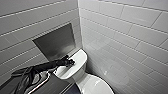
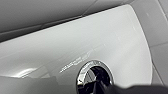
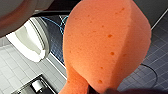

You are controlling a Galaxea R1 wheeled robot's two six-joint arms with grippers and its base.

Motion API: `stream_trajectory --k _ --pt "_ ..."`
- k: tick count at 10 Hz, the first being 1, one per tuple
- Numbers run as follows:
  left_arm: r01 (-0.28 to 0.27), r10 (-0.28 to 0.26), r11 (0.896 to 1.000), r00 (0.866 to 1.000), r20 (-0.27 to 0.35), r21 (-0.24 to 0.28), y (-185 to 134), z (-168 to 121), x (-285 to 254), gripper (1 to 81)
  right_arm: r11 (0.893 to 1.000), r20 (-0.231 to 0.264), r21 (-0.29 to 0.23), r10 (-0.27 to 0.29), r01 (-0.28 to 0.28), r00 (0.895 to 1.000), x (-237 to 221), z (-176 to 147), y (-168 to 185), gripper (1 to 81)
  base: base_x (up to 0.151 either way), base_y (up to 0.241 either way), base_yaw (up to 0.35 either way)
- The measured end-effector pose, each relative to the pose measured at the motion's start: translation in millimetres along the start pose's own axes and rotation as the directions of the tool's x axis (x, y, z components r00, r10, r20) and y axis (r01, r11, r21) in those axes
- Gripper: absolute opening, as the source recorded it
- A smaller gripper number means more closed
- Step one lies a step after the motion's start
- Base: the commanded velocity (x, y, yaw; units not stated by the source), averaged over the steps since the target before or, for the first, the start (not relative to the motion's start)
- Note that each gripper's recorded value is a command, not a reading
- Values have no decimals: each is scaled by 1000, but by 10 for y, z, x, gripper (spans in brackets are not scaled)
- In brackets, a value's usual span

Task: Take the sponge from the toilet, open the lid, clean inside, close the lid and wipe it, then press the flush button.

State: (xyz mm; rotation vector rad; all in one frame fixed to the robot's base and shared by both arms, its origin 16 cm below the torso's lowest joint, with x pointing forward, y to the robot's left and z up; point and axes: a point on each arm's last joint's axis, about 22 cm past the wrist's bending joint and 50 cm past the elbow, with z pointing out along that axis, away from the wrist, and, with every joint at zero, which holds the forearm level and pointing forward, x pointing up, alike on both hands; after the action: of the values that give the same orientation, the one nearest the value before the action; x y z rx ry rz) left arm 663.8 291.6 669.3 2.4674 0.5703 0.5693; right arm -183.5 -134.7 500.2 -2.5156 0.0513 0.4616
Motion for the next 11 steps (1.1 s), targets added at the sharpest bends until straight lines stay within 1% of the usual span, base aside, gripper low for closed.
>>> stream_trajectory --k 5,6,8,9,10,11 --pt "-15 15 1000 1000 -5 2 14 12 14 10 1000 1 -7 -1 1 1000 -2 -15 41 10 0 0 0" --pt "-17 17 1000 1000 2 2 21 0 9 10 1000 1 -12 -2 2 1000 -5 -23 69 10 0 0 0" --pt "-31 31 1000 999 34 4 38 -113 36 10 1000 -16 -21 2 -2 1000 -14 -32 103 10 0 0 0" --pt "-50 50 999 998 43 -5 88 -221 102 10 1000 -23 -25 1 -1 1000 5 -35 121 10 0 0 0" --pt "-62 63 998 997 54 -26 168 -323 114 10 1000 -26 -26 1 -2 1000 15 -35 119 10 0 0 0" --pt "-85 89 995 994 69 -59 321 -417 95 10 1000 -27 -26 1 -1 1000 19 -34 119 10 0 0 0"
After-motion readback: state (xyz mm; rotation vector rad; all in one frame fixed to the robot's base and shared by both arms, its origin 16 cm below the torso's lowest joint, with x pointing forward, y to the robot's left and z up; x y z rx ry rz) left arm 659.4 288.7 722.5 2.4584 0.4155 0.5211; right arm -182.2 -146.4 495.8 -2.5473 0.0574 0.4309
